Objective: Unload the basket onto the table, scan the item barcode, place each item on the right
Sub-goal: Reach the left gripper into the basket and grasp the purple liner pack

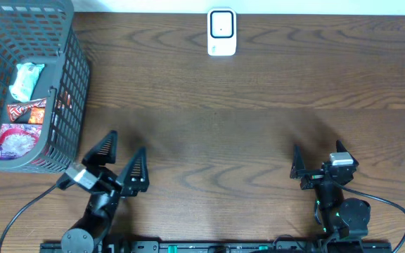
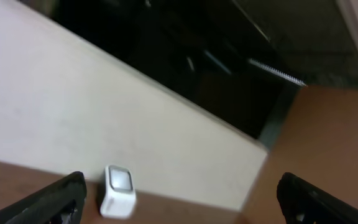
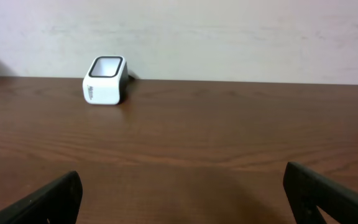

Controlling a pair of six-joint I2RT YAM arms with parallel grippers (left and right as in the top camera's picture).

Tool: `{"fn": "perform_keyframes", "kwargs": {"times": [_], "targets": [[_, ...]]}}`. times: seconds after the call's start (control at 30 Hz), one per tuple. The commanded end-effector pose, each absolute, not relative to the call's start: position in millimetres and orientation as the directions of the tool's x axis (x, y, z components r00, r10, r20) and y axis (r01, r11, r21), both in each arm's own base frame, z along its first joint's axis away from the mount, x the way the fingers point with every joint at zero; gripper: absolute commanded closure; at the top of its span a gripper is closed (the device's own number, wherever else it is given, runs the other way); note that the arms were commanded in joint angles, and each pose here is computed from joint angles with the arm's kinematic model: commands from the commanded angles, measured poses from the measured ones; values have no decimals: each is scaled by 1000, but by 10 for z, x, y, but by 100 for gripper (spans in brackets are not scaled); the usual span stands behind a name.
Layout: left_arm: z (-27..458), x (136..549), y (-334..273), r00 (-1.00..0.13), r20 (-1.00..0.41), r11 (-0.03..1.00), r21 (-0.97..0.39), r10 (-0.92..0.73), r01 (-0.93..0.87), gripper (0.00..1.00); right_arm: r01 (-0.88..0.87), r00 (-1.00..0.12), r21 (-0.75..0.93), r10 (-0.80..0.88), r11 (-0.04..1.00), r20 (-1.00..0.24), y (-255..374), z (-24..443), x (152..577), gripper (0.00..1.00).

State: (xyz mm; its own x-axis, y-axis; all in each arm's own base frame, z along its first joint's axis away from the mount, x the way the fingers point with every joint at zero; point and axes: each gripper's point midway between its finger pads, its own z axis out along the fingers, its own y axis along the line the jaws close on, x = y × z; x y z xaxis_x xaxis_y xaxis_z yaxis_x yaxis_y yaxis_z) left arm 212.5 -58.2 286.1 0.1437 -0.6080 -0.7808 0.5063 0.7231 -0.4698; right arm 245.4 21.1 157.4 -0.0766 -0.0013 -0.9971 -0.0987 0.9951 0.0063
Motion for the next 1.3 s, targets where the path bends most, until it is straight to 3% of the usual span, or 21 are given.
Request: {"fn": "perform_keyframes", "kwargs": {"times": [0.0, 0.17, 0.33, 0.47, 0.6, 0.7, 0.8, 0.9, 0.97, 1.27], "targets": [[3361, 2035, -326, 338, -771, 822, -398, -540, 407, 2, -82, -80, -5, -12, 997, -997, 175, 1554, 2458, 1], [3891, 2154, -80, 424, -796, 901, -363, -432, 238, 2, -82, -80, -5, -12, 997, -997, 175, 1554, 2458, 1], [4355, 2612, 248, 411, -859, 938, -345, -306, -23, 2, -82, -80, -5, -12, 997, -997, 175, 1554, 2458, 1], [4606, 3055, 784, 275, -948, 862, -272, -162, -428, 2, -82, -80, -5, -12, 997, -997, 175, 1554, 2458, 1], [4734, 3561, 1069, 1, -999, 810, -35, -42, -585, 2, -82, -80, -5, -12, 997, -997, 175, 1554, 2458, 1], [4642, 3803, 1411, -187, -981, 749, 87, -50, -657, 2, -82, -80, -5, -12, 997, -997, 175, 1554, 2458, 1], [4379, 3793, 1868, -308, -938, 647, 138, -157, -750, 2, -82, -80, -5, -12, 997, -997, 175, 1554, 2458, 1], [3968, 3717, 2267, -333, -892, 556, 117, -306, -823, 2, -82, -80, -5, -12, 997, -997, 175, 1554, 2458, 1], [3636, 3718, 2430, -377, -843, 551, 118, -384, -826, 2, -82, -80, -5, -12, 997, -997, 175, 1554, 2458, 1], [3049, 3476, 2706, -496, -709, 515, 216, -501, -830, 2, -82, -80, -5, -12, 997, -997, 175, 1554, 2458, 1]]}}
